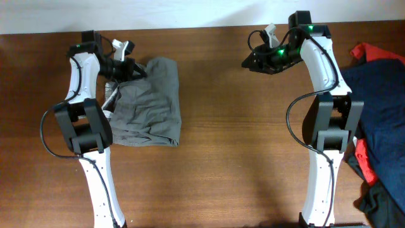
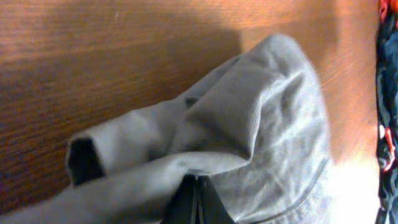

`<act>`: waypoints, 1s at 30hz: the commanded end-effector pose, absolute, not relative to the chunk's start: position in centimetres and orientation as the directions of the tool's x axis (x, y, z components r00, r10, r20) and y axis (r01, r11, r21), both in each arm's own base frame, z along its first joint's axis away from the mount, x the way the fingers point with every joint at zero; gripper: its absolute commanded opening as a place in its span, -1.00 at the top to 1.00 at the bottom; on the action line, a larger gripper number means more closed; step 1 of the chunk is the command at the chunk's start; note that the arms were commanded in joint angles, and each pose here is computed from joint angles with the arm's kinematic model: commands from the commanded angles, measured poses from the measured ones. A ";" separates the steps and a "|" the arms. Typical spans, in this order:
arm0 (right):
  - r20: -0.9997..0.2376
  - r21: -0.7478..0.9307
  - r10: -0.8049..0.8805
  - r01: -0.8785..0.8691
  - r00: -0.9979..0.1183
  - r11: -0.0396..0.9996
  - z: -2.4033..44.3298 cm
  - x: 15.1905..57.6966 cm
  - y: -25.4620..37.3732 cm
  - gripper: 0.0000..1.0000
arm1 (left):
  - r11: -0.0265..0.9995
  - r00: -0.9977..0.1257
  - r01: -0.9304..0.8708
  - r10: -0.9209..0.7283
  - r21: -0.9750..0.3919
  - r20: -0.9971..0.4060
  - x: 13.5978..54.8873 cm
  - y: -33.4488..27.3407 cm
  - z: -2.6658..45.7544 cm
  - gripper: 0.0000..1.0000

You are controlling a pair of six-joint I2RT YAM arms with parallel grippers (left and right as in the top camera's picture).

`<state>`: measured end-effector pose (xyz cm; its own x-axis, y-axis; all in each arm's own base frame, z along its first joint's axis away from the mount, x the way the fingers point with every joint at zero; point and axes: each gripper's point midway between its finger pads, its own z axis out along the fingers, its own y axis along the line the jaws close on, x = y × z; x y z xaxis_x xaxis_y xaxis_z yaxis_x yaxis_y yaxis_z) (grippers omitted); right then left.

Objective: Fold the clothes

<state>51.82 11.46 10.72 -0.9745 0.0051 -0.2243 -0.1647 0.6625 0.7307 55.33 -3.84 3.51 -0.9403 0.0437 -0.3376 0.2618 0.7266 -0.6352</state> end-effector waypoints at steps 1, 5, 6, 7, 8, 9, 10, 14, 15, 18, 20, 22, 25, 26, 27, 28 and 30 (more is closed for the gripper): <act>-0.264 0.718 -0.009 -0.202 -0.965 0.666 12.1 51.9 11.6 0.03 | 0.756 -0.906 0.312 0.055 -0.576 -0.419 56.4 -2.9 8.7 0.98; -0.261 0.719 -0.009 -0.200 -0.965 0.666 12.0 51.9 11.6 0.03 | 0.774 -0.893 0.323 0.059 -0.544 -0.447 55.2 -2.8 14.6 0.98; -0.261 0.719 -0.009 -0.200 -0.965 0.666 12.1 51.9 11.6 0.03 | 0.792 -0.900 0.300 0.050 -0.532 -0.434 54.8 -2.5 15.4 0.96; -0.261 0.719 -0.009 -0.200 -0.965 0.666 12.1 51.9 11.6 0.03 | 0.817 -0.914 0.256 0.030 -0.516 -0.405 54.2 -2.0 15.9 0.94; -0.261 0.719 -0.009 -0.200 -0.965 0.666 12.1 51.9 11.6 0.03 | 0.835 -0.927 0.217 0.015 -0.505 -0.374 53.5 -1.7 16.3 0.94; -0.261 0.719 -0.009 -0.201 -0.965 0.666 12.1 51.9 11.6 0.03 | 0.846 -0.938 0.193 0.010 -0.498 -0.346 52.7 -1.5 16.5 0.94; -0.261 0.719 -0.009 -0.201 -0.965 0.666 12.1 51.9 11.6 0.03 | 0.851 -0.949 0.173 0.009 -0.497 -0.315 51.8 -1.4 16.6 0.94; -0.261 0.719 -0.009 -0.200 -0.965 0.666 12.1 51.9 11.6 0.03 | 0.822 -0.967 0.064 -0.090 -0.566 -0.240 51.2 -2.0 17.3 0.99; -0.261 0.719 -0.009 -0.200 -0.965 0.666 12.1 51.9 11.6 0.03 | 0.807 -0.966 0.070 -0.092 -0.587 -0.241 51.2 -2.4 17.5 0.99; -0.248 0.721 -0.009 -0.191 -0.969 0.666 12.0 51.6 11.6 0.03 | 0.802 -0.964 0.077 -0.092 -0.592 -0.250 51.2 -2.5 18.1 1.00; -0.233 0.724 -0.009 -0.180 -0.972 0.666 11.9 51.3 11.6 0.03 | 0.803 -0.959 0.082 -0.097 -0.590 -0.265 51.0 -2.5 19.1 1.00; -0.230 0.723 -0.020 -0.185 -0.973 0.665 11.9 51.1 11.6 0.03 | 0.805 -0.952 0.091 -0.103 -0.586 -0.288 50.7 -2.6 20.6 1.00; -0.229 0.714 -0.026 -0.186 -0.973 0.675 11.7 51.0 11.5 0.03 | 0.842 -0.938 0.093 -0.106 -0.531 -0.331 49.6 -2.0 23.3 1.00; -0.228 0.714 -0.027 -0.186 -0.973 0.676 11.7 51.0 11.5 0.03 | 0.869 -0.937 0.059 -0.122 -0.491 -0.329 49.0 -1.4 23.9 1.00; -0.228 0.714 -0.027 -0.186 -0.973 0.676 11.7 51.0 11.5 0.03 | 0.893 -0.937 0.018 -0.142 -0.449 -0.320 48.4 -0.7 24.3 1.00; -0.228 0.714 -0.027 -0.186 -0.973 0.676 11.7 51.0 11.5 0.03 | 0.913 -0.938 -0.037 -0.173 -0.406 -0.302 47.6 0.1 24.5 1.00; -0.227 0.711 -0.027 -0.184 -0.974 0.679 11.6 50.9 11.4 0.03 | 0.931 -0.940 -0.129 -0.224 -0.342 -0.256 45.4 1.2 24.7 1.00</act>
